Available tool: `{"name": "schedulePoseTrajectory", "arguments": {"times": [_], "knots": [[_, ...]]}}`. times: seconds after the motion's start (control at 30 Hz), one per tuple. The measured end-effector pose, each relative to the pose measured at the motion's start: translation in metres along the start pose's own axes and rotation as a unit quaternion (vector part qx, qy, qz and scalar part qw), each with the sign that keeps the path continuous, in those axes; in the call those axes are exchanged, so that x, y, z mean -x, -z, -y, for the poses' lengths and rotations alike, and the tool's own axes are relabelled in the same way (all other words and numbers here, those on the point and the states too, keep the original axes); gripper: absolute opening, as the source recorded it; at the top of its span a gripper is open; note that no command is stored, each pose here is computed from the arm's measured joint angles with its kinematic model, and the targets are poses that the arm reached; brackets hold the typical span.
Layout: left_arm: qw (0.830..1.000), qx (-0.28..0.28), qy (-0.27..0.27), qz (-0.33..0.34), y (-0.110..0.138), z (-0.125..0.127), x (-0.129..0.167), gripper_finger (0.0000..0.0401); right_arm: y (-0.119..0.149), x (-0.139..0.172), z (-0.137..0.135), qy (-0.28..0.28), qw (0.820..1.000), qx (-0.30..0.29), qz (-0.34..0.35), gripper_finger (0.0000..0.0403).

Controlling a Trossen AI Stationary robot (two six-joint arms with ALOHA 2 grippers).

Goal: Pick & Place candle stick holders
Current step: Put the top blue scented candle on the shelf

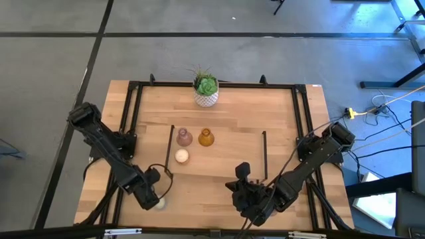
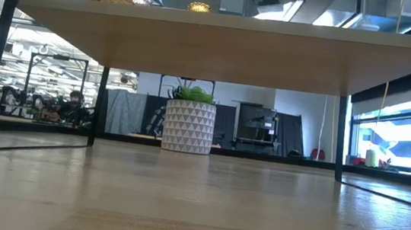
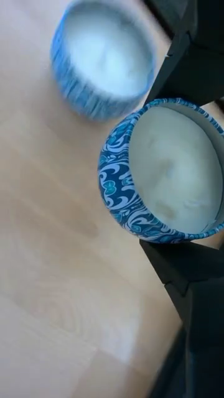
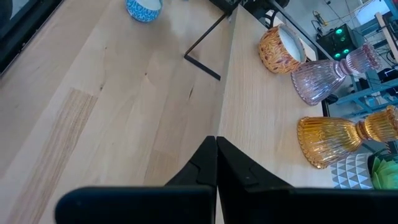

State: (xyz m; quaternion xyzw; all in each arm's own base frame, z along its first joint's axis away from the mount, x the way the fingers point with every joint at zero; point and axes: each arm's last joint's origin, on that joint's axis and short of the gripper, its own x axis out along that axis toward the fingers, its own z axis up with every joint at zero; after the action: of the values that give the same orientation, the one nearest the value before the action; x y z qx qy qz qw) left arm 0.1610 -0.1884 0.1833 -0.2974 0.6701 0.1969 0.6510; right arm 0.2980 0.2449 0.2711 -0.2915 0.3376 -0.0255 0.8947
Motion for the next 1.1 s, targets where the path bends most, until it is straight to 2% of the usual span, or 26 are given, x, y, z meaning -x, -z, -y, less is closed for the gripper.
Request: {"name": "schedulePoseTrajectory", "arguments": {"times": [0.13,0.37,0.67,0.97,1.1], "knots": [[1.0,-0.013,-0.002,0.019,0.001,0.012,0.028,0.0291,0.0,0.0,0.0,0.0,1.0,0.0,0.0,0.0],[0.99,-0.071,0.071,0.102,-0.013,0.04,0.083,0.0291,0.0,0.0,0.0,0.0,1.0,0.0,0.0,0.0],[0.966,-0.16,0.112,0.167,-0.073,0.046,0.134,0.0291,0.001,0.0,0.0,0.001,1.0,-0.007,-0.002,0.0],[0.935,-0.239,0.111,0.237,-0.121,0.034,0.178,0.0291,0.0,0.0,0.0,0.0,1.0,-0.014,-0.001,0.0],[0.926,-0.266,0.093,0.252,-0.141,0.041,0.182,0.0291,0.0,0.0,0.0,0.0,1.0,-0.015,0.0,0.0]]}}
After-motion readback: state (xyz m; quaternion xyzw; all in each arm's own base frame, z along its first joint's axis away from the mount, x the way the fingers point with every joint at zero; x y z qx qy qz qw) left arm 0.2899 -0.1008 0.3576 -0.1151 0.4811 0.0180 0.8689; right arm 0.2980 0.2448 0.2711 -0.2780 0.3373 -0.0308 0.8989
